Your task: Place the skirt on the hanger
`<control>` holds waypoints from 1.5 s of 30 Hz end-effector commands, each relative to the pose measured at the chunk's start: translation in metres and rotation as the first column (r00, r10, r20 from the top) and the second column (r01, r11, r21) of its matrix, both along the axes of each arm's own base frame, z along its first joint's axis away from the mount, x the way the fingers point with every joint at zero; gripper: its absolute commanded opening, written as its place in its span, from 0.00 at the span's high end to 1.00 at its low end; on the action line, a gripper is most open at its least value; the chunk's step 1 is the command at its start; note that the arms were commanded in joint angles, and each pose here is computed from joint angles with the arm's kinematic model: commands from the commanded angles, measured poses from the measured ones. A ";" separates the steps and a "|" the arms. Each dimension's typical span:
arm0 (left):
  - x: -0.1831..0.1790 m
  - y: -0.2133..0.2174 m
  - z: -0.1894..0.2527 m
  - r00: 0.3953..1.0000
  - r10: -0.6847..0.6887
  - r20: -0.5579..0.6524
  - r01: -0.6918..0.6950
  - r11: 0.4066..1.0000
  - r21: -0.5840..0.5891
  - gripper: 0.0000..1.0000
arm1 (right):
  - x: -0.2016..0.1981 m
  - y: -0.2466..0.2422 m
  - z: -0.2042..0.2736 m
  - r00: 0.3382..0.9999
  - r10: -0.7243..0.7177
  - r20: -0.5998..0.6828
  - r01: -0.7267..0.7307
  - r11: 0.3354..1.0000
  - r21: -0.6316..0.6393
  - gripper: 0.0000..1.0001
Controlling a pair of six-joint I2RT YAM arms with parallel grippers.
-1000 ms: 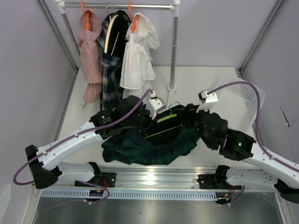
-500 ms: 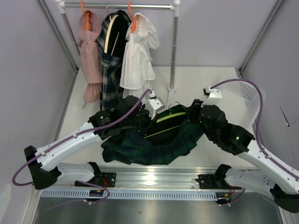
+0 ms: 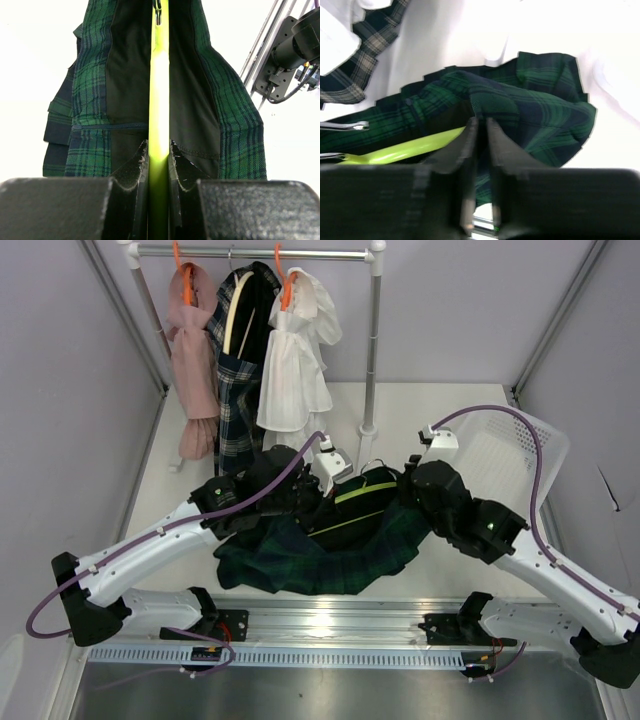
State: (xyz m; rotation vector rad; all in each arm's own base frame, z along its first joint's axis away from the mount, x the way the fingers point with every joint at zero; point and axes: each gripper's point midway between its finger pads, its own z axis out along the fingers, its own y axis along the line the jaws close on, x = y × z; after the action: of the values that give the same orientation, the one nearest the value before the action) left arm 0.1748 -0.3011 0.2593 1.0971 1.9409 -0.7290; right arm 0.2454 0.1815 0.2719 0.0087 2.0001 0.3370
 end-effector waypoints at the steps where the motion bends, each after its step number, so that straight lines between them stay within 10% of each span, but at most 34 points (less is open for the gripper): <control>1: 0.006 -0.005 0.042 0.995 0.000 0.096 0.010 0.994 -0.111 1.00 | 0.002 -0.013 0.019 0.998 -0.053 0.025 0.053 0.999 0.013 0.96; 39: 0.009 0.027 0.104 0.972 0.144 0.187 -0.099 0.968 -0.232 1.00 | 0.003 -0.045 0.054 0.987 -0.149 0.062 0.154 0.984 -0.089 1.00; 45: 0.003 0.033 0.141 0.964 0.165 0.210 -0.093 0.944 -0.315 1.00 | 0.005 -0.041 0.062 0.988 -0.133 0.077 0.139 0.988 -0.074 0.79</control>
State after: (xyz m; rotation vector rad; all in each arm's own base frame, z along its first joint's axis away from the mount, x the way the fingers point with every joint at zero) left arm 0.1775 -0.2732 0.3114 0.9717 1.8505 -0.6700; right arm 0.2481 0.1420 0.3098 0.0672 1.9858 0.1336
